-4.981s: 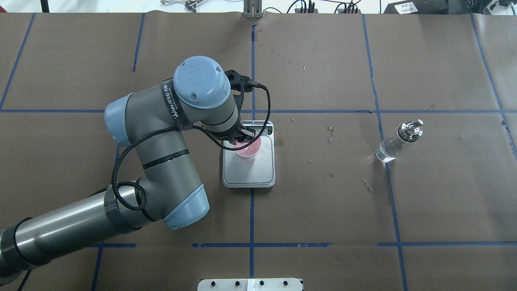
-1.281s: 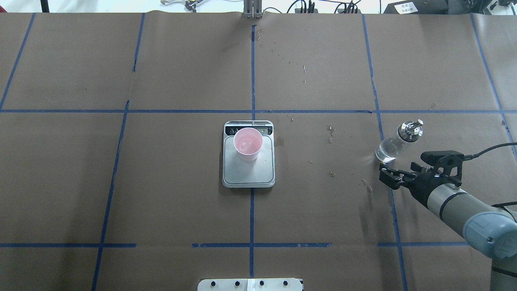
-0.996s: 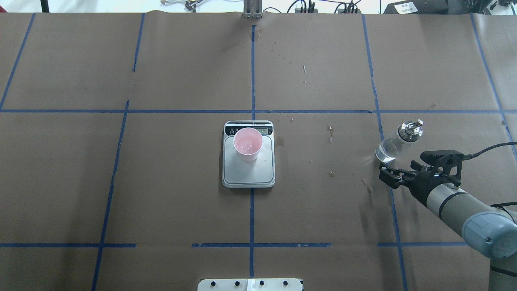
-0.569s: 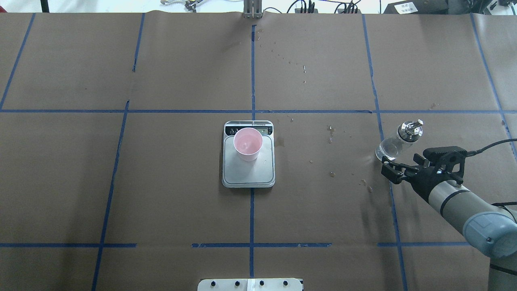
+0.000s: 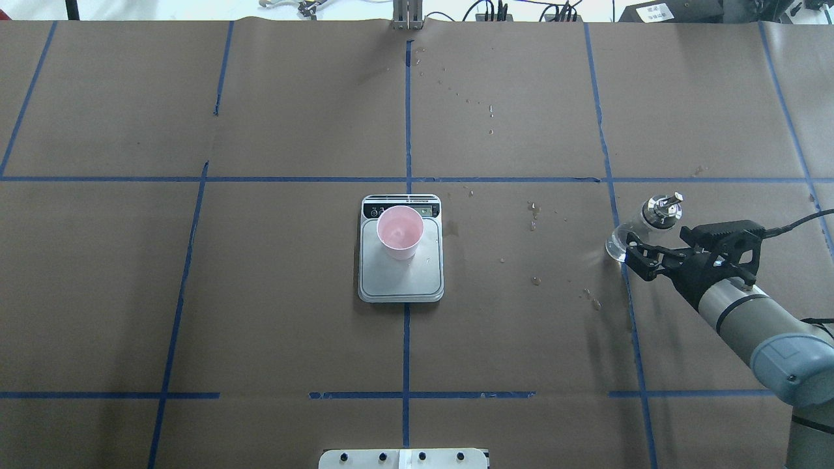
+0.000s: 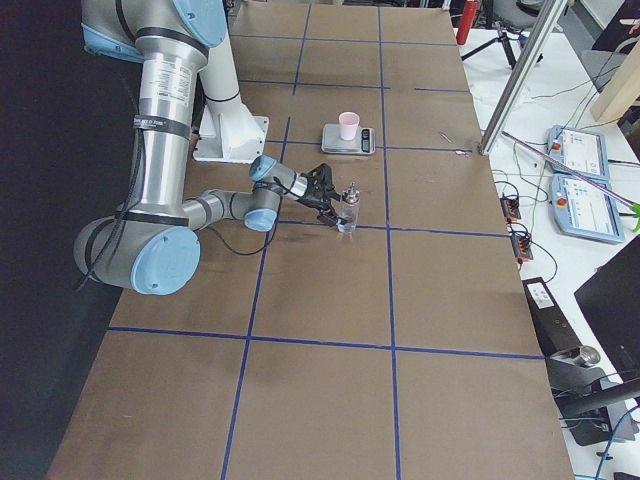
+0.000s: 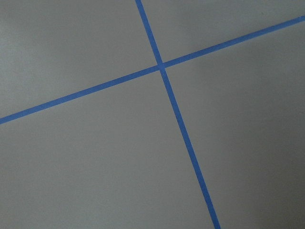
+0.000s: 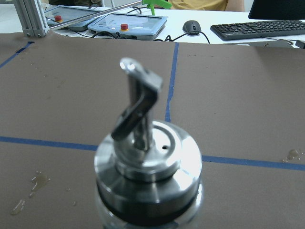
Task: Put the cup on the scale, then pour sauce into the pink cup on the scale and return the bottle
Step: 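Lift the sauce bottle with the right gripper and carry it toward the scale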
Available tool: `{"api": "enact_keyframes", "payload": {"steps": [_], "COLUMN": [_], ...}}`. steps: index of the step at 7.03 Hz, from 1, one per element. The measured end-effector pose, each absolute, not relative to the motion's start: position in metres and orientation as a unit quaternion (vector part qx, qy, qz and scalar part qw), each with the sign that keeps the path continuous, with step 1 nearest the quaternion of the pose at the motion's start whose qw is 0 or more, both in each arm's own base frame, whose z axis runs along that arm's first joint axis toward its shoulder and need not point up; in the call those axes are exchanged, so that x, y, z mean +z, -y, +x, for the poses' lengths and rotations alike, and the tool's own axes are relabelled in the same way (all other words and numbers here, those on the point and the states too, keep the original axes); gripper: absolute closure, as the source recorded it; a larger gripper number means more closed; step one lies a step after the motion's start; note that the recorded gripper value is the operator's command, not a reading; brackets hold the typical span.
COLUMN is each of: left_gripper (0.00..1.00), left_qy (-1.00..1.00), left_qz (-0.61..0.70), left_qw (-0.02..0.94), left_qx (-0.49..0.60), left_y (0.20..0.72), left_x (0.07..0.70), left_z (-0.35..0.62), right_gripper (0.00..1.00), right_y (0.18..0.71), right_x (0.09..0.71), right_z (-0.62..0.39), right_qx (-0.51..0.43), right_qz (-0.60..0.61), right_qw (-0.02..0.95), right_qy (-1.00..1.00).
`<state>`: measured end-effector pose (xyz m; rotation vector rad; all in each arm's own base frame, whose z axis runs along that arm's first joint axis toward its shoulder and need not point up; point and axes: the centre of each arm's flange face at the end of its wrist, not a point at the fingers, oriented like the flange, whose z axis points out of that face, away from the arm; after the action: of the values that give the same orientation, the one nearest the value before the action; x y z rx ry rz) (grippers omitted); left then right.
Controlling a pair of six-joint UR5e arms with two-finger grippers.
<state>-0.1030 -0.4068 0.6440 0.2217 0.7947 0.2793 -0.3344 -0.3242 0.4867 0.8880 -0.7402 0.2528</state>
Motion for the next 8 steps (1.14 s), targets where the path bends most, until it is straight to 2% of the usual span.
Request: {"api": "enact_keyframes", "payload": {"steps": [7,8], "left_gripper": [0.00,0.00], "left_qy": [-0.385,-0.385], "left_qz": [0.106,0.106], "left_qw": [0.907,0.907], "left_qx": [0.135,0.135], "left_y": [0.404,0.405], "left_x": [0.645,0.645], "left_z": [-0.103,-0.103], "right_gripper": [0.00,0.04], "right_y": [0.343,0.343], "right_x": [0.473,0.474], "right_z": [-0.359,-0.357], "right_qx": [0.127,0.128], "right_qz": [0.439,0.441], "right_qw": [0.820,0.820], "right_qy": [0.346,0.342]}}
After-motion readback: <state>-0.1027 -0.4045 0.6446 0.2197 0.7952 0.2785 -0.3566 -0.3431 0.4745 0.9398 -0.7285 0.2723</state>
